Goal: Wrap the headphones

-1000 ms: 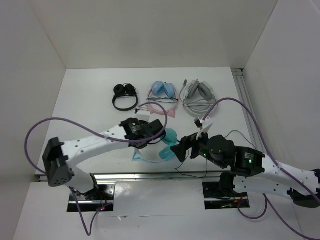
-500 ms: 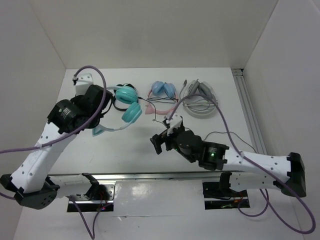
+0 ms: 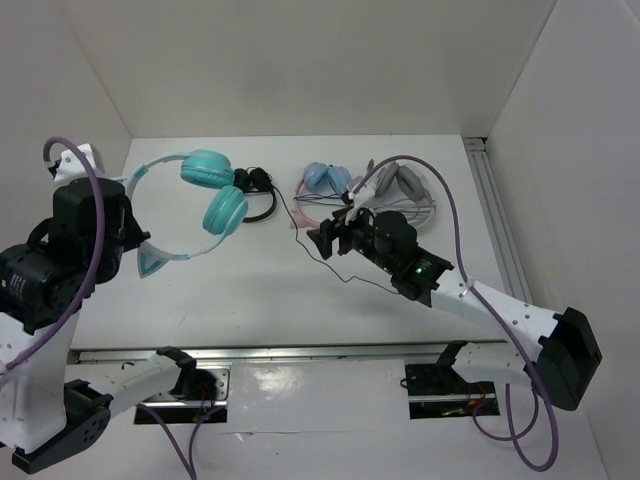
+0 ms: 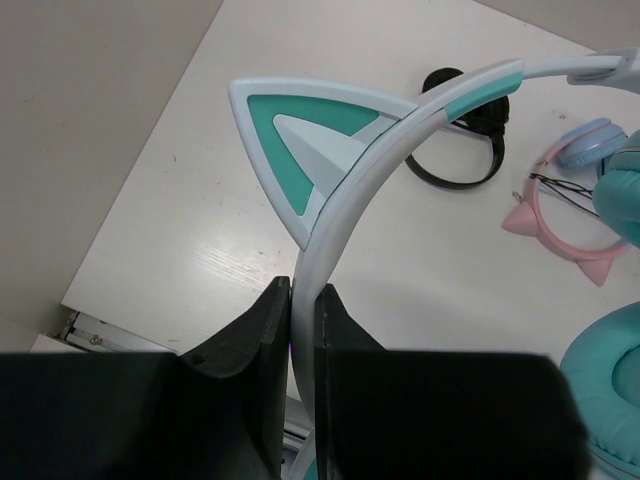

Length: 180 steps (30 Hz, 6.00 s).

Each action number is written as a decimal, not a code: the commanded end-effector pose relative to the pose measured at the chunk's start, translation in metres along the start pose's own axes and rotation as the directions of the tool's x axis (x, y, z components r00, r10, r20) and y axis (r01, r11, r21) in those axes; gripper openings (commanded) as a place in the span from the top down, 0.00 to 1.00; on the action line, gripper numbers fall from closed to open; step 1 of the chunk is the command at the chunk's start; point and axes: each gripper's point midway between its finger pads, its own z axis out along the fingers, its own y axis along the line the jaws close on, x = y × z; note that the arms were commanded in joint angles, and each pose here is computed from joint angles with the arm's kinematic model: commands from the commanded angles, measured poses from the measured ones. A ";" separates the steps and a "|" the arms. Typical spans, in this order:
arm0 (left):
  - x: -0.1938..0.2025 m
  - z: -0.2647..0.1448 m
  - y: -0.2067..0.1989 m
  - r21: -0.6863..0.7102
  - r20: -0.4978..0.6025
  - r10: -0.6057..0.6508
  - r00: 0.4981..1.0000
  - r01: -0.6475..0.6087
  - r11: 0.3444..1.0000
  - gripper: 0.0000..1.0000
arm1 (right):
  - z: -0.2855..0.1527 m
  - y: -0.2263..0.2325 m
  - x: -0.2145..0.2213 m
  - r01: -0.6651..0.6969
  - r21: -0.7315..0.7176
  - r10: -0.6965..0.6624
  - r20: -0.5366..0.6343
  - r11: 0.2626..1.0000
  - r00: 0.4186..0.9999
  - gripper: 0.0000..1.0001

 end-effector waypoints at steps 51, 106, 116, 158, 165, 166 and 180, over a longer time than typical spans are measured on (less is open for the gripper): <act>-0.017 -0.025 -0.052 0.353 0.013 -0.090 0.996 0.080 0.932 1.00 | 0.000 0.062 0.013 -0.020 -0.374 0.060 0.095 0.927 0.994 0.98; -0.041 -0.045 -0.043 0.366 0.059 -0.238 0.969 0.201 0.909 1.00 | -0.018 -0.092 0.025 -0.096 0.490 0.090 0.035 0.867 0.995 1.00; -0.041 -0.042 -0.034 0.369 0.086 -0.440 0.894 0.382 0.847 1.00 | -0.001 -0.048 0.052 -0.053 0.473 0.078 -0.033 0.879 0.996 1.00; 0.018 -0.087 -0.141 0.731 -0.430 -0.337 0.838 0.542 0.414 1.00 | 0.005 -0.019 0.114 0.019 0.506 0.088 -0.186 0.862 0.979 1.00; -0.024 -0.043 -0.114 0.585 -0.244 -0.534 0.810 0.562 0.585 1.00 | -0.003 0.009 0.122 -0.023 0.408 0.097 -0.160 0.913 0.982 1.00; -0.023 -0.039 -0.114 0.562 -0.251 -0.528 0.811 0.566 0.603 1.00 | -0.006 0.010 0.129 -0.017 0.389 0.089 -0.169 0.921 0.982 1.00; -0.072 -0.035 -0.111 0.519 -0.159 -0.601 0.784 0.584 0.624 1.00 | 0.003 0.028 0.145 0.003 0.216 0.038 -0.184 0.976 0.982 0.81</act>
